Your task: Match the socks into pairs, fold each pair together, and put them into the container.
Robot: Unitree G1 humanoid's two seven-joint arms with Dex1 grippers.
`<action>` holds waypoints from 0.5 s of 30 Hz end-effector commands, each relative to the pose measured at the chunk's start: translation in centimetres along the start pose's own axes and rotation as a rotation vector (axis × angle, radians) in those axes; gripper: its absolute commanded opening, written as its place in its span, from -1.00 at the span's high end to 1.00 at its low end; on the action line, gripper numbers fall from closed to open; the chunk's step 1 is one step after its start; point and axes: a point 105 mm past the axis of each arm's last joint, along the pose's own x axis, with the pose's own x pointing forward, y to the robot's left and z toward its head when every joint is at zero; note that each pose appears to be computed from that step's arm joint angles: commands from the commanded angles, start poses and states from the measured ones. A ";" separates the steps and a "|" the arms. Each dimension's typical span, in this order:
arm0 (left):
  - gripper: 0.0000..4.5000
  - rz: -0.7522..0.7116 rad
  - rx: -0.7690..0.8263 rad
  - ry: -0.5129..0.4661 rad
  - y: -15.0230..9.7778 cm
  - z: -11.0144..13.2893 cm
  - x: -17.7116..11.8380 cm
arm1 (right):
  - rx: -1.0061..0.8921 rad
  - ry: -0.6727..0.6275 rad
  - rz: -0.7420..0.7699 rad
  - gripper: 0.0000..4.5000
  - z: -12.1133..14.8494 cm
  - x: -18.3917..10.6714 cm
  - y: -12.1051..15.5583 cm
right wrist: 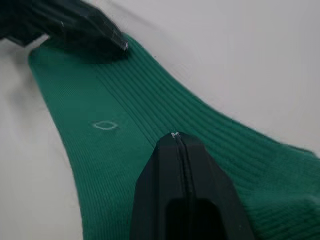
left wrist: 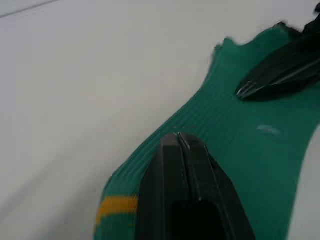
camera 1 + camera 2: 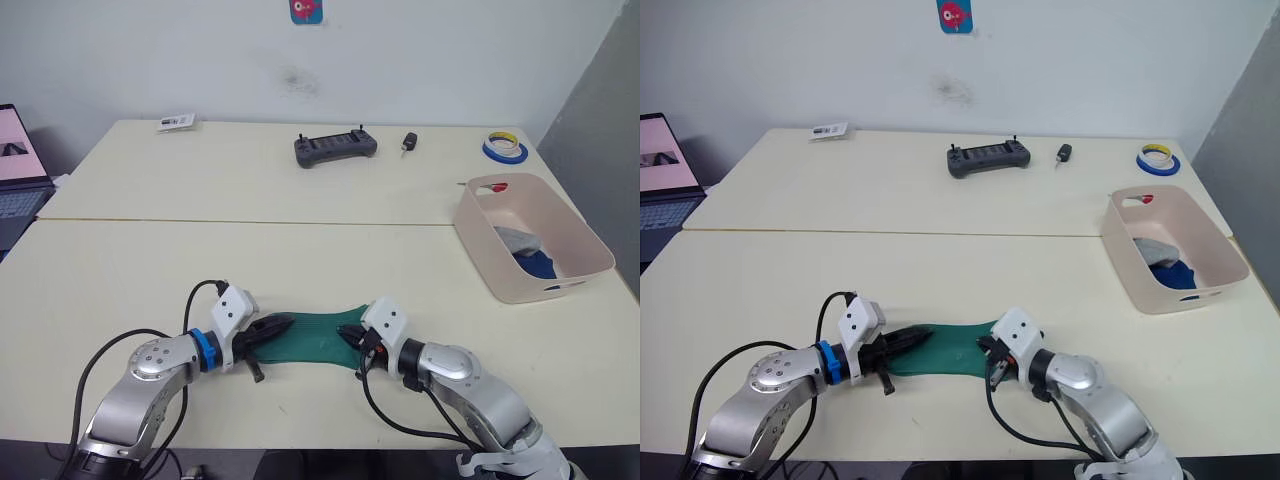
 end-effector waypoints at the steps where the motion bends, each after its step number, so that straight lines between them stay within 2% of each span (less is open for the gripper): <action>1: 1.00 0.018 0.013 0.108 0.5 -2.5 -0.3 | 0.009 0.031 -0.096 0.99 -1.2 -1.4 -2.0; 6: 1.00 0.006 -0.005 0.137 -0.3 -3.2 0.0 | 0.069 0.060 -0.179 0.99 -2.6 -4.1 -3.5; 9: 1.00 0.007 -0.017 0.118 -0.6 -2.8 0.1 | 0.075 0.047 -0.211 0.99 -2.7 -5.2 -3.9; 11: 1.00 0.020 -0.046 0.045 -0.5 -1.4 0.4 | 0.067 -0.068 -0.210 0.99 -0.7 -5.6 -3.8; 15: 1.00 0.017 -0.045 -0.176 -0.3 3.6 0.0 | 0.039 -0.224 -0.199 0.99 2.7 -6.5 -3.5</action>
